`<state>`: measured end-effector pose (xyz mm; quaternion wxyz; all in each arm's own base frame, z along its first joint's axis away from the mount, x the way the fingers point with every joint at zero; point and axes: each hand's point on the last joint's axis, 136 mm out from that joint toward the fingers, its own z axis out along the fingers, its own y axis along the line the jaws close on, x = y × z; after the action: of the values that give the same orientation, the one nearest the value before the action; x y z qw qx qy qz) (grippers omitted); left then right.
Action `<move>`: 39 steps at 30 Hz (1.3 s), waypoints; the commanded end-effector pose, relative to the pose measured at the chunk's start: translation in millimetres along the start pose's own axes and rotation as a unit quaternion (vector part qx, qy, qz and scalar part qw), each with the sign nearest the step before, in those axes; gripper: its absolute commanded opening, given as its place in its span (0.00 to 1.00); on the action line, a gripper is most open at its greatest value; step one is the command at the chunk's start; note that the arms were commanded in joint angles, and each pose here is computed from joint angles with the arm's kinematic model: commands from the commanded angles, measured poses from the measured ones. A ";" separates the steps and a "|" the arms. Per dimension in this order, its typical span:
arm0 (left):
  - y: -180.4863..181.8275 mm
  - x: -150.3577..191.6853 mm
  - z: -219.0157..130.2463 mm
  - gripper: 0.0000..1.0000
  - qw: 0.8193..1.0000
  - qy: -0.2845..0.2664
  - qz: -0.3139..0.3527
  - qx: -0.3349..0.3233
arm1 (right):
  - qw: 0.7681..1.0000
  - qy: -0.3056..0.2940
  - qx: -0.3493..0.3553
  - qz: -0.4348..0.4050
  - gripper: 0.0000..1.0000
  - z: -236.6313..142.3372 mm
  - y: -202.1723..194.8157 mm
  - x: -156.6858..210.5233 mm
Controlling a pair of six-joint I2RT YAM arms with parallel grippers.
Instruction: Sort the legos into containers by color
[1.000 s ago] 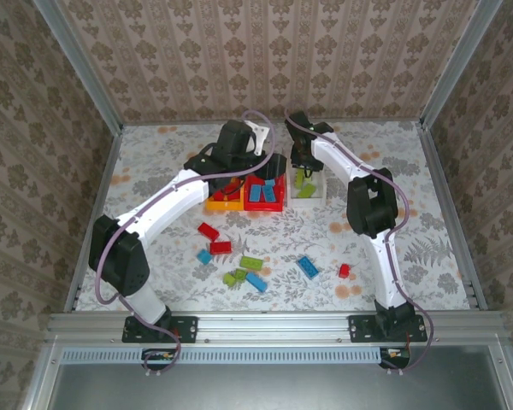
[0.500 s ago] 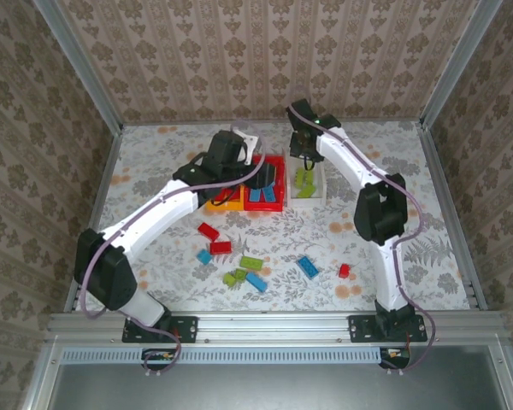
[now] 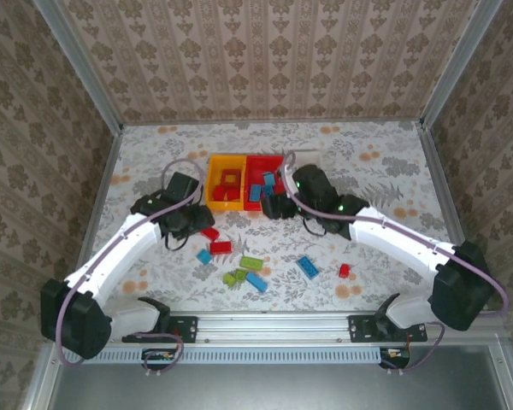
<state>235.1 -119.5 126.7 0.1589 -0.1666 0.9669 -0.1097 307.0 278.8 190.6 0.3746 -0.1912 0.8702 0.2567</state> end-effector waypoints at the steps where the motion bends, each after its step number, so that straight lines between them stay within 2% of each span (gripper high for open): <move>1: 34.6 35.0 7.1 0.61 0.992 0.048 -0.107 -0.046 | 0.994 -0.034 -0.094 -0.041 0.70 -8.4 37.8 -1.9; 6: 39.3 41.8 29.1 0.63 0.974 0.046 -0.217 -0.041 | 0.986 0.009 -0.156 -0.064 0.71 -2.5 59.3 29.8; 9: 34.0 42.3 42.6 0.64 0.964 0.059 -0.255 -0.045 | 0.975 0.002 -0.200 -0.100 0.74 -6.5 77.8 39.5; 12: 29.8 46.9 53.6 0.64 0.958 0.087 -0.266 -0.061 | 0.964 -0.012 -0.223 -0.141 0.80 -10.7 93.1 49.4; 16: 30.0 36.4 60.7 0.65 0.956 0.087 -0.271 -0.071 | 0.963 -0.005 -0.225 -0.148 0.81 -8.4 99.4 54.9; 20: 37.8 41.1 65.2 0.64 0.953 0.091 -0.275 -0.088 | 0.965 -0.007 -0.223 -0.140 0.81 -7.7 99.8 54.4; 30: 36.6 56.1 79.5 0.54 0.948 0.120 -0.282 -0.082 | 0.966 -0.001 -0.217 -0.139 0.81 -3.7 98.7 55.5; 39: 38.1 62.3 82.8 0.31 0.949 0.127 -0.274 -0.086 | 0.969 -0.010 -0.212 -0.126 0.81 1.9 99.6 46.5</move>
<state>207.3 -121.6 31.5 -0.0024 -0.4239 0.9004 -0.0980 219.7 345.0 171.7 0.3450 -0.3759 0.7710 0.3810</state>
